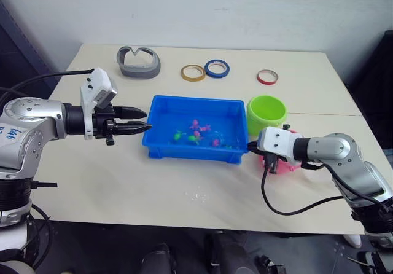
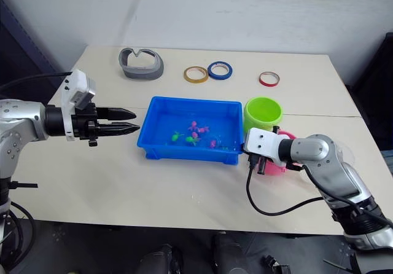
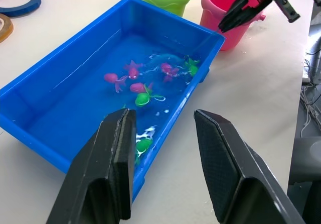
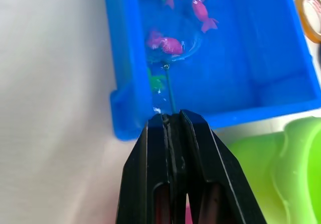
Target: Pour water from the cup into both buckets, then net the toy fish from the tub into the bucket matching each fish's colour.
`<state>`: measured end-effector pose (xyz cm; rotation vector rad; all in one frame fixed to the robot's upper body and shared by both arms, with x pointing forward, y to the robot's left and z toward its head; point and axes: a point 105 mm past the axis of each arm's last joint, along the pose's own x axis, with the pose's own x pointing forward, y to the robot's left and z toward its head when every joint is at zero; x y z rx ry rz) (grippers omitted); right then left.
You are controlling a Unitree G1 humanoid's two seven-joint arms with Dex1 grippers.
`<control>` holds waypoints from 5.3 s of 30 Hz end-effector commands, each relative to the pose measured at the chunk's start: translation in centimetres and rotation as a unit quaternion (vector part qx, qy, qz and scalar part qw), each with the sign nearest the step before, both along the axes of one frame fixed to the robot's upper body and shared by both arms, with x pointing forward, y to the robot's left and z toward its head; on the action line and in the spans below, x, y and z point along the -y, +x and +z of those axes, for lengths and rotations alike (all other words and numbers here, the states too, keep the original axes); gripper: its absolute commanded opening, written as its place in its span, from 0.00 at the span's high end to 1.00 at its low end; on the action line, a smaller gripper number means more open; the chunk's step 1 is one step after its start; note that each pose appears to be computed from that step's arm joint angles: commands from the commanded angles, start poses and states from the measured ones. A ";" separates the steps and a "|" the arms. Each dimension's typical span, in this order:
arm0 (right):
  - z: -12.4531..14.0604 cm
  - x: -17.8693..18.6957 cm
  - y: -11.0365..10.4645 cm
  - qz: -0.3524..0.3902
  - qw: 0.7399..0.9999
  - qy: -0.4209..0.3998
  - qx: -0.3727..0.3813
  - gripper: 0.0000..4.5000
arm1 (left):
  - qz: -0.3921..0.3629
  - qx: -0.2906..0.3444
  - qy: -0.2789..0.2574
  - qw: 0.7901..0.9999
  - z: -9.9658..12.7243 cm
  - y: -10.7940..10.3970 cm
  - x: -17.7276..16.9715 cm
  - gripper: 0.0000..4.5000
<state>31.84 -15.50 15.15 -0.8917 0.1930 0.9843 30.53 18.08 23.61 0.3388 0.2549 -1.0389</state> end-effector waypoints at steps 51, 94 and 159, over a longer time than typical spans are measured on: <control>10.6 8.5 -3.7 -0.190 0.971 0.130 0.058 1.00 | -0.122 0.042 -0.033 0.991 2.0 2.9 4.8 0.53; 7.7 12.1 -11.0 -0.173 0.915 -0.290 0.222 1.00 | -0.270 0.060 -0.021 0.961 2.1 6.1 11.1 0.53; 3.3 0.7 2.4 -0.072 0.993 -0.015 0.098 1.00 | 0.054 0.042 0.028 0.997 -0.4 2.7 -2.9 0.53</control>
